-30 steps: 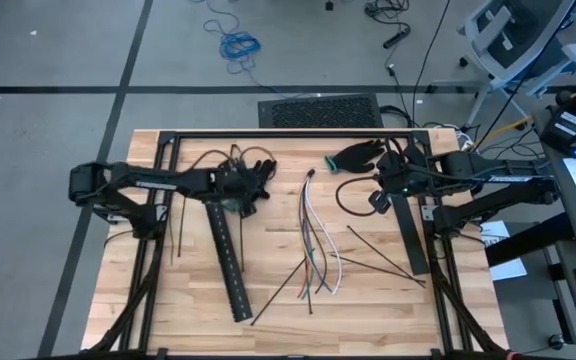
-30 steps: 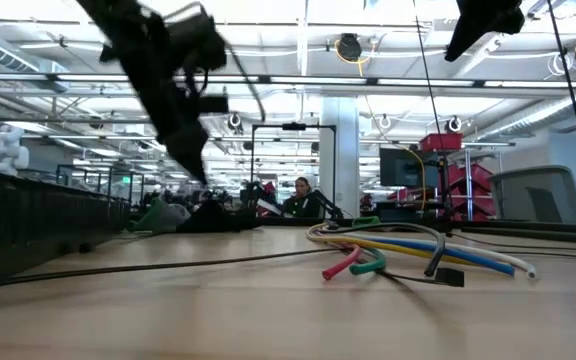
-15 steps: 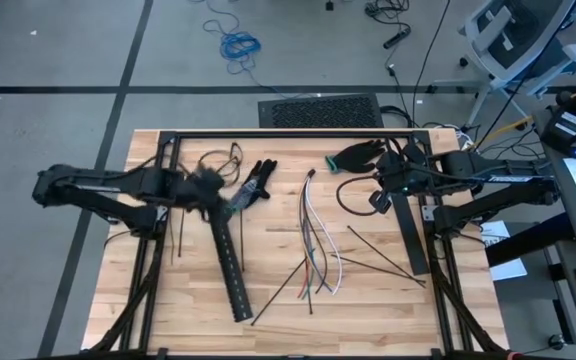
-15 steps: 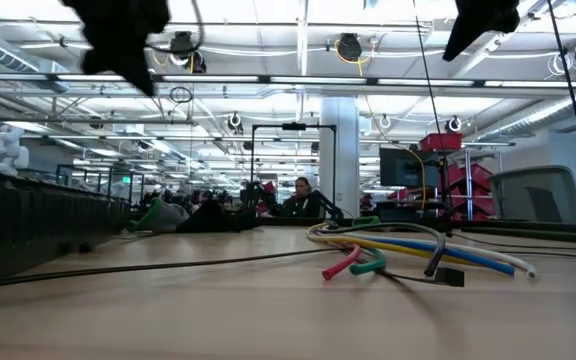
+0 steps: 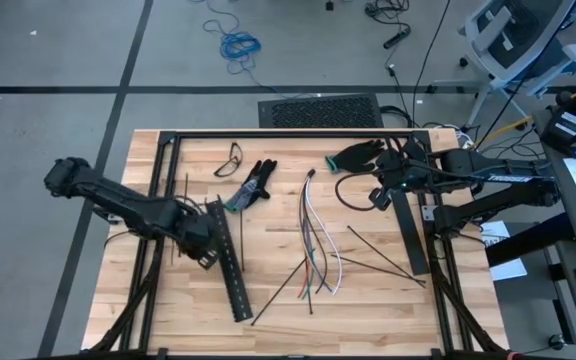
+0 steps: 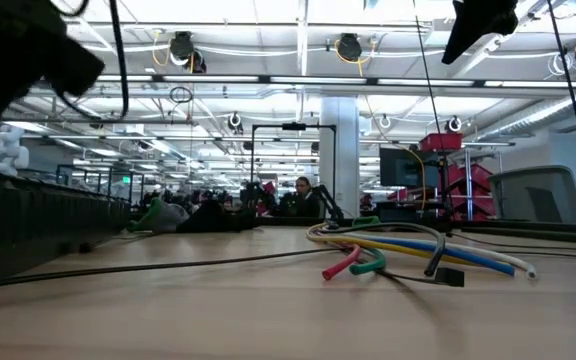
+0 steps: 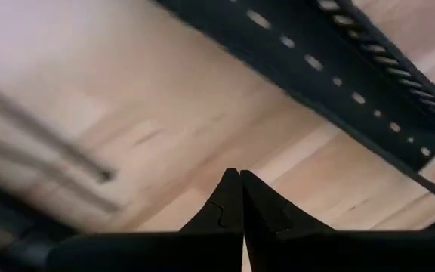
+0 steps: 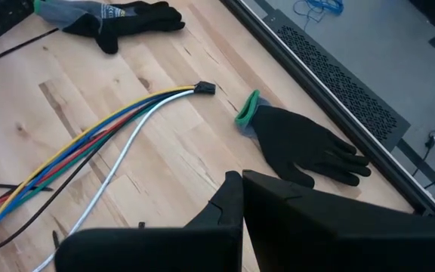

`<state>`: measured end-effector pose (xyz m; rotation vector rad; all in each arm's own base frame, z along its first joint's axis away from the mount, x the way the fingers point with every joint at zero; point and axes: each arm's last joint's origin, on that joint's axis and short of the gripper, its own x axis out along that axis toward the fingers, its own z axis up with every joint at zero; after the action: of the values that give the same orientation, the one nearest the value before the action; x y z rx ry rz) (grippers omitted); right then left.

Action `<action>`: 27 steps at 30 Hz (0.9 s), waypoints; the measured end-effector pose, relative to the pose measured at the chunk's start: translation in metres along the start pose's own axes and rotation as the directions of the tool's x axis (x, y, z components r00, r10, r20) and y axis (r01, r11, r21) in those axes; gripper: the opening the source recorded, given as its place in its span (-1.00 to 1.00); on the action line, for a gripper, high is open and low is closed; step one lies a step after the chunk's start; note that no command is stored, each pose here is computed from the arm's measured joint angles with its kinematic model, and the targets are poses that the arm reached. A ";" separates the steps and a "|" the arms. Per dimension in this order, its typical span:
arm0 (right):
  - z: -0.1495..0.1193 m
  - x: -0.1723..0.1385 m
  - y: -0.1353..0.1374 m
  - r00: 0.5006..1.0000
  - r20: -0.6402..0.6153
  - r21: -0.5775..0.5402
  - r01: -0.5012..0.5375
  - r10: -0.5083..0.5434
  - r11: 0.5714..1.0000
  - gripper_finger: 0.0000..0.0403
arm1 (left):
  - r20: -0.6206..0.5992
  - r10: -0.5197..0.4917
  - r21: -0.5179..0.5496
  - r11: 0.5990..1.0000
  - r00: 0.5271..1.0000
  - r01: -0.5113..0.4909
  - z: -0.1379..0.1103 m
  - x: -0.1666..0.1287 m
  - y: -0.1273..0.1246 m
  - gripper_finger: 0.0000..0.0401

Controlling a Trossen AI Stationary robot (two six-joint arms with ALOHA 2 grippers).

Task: Ziptie cables
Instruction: Insert the black zip tie into the lock head

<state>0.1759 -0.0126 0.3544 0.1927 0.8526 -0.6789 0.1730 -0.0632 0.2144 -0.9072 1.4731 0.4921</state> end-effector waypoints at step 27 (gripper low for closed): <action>0.000 -0.001 0.000 1.000 0.001 0.008 -0.003 0.003 1.000 -1.00 | -0.046 -0.256 0.390 0.885 0.966 0.253 0.060 0.096 -0.047 -1.00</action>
<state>0.1754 -0.0124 0.3547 0.2005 0.8486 -0.6796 0.2550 -0.0678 0.1240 -0.7575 1.3551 -0.0019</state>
